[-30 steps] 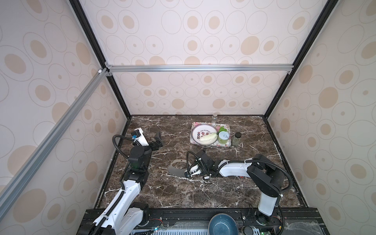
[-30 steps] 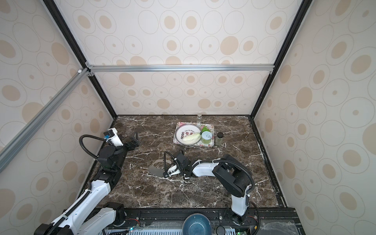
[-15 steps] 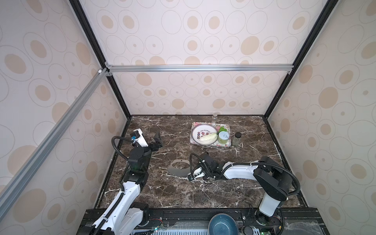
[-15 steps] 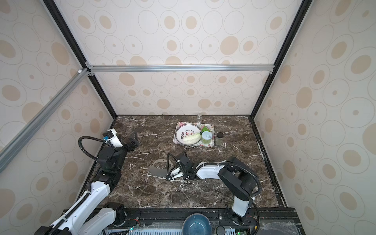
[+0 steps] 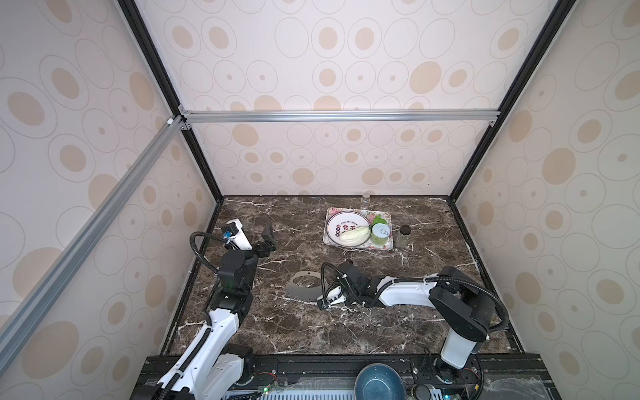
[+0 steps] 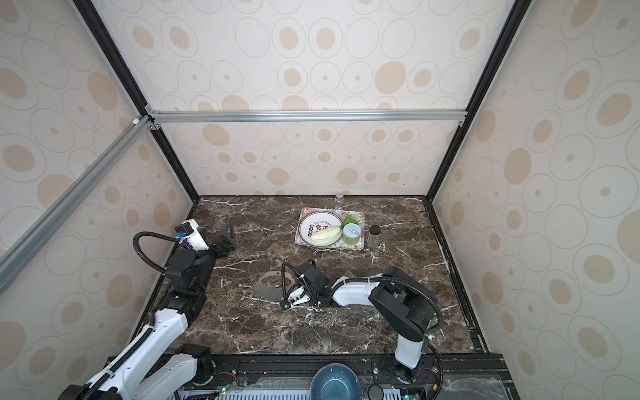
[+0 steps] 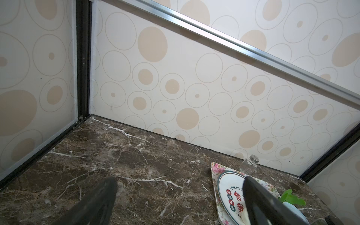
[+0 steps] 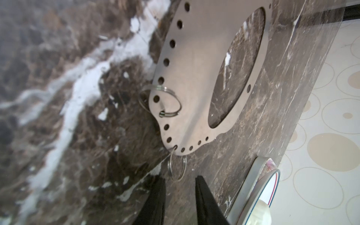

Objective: Attach keys to a key ring
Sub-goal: Pick up the keyring from the center of the table.

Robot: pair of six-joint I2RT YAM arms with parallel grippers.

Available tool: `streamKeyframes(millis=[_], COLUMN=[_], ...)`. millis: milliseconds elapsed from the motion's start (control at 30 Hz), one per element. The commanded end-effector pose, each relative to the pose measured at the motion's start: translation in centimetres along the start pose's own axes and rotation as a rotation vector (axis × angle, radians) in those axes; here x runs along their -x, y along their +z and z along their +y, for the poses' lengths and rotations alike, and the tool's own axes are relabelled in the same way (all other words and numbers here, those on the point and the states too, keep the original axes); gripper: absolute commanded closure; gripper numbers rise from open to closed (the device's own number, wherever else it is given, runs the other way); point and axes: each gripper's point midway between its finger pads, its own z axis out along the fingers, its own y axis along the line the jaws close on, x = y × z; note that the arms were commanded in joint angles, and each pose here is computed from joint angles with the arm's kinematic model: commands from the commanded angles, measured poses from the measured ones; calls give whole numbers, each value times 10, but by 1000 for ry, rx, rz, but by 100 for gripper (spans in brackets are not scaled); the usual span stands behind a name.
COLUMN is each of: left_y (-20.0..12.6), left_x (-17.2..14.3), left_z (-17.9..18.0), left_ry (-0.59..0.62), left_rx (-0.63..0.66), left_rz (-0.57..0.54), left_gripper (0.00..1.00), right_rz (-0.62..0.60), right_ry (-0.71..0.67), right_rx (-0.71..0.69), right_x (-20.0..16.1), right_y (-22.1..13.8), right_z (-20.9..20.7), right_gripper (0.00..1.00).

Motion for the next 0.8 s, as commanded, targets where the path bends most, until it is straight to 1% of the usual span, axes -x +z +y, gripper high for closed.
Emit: streamKeyframes(millis=[0,333,767], left_y=[0,0,-1], left_x=[6,6,6], left_z=[-2,-1,-2], left_ry=[15,17,16], left_rx=[-3,1,-2], left_rz=[-24,-23,-25], left_gripper=[0,0,1], right_rz=[-4,-5,-15], right_ry=[-30,-52,-46], right_rx=[42,52,59], right_x=[6,10,14], right_y=[9,12,9], right_z=[12,15,14], right_gripper=[72,76,95])
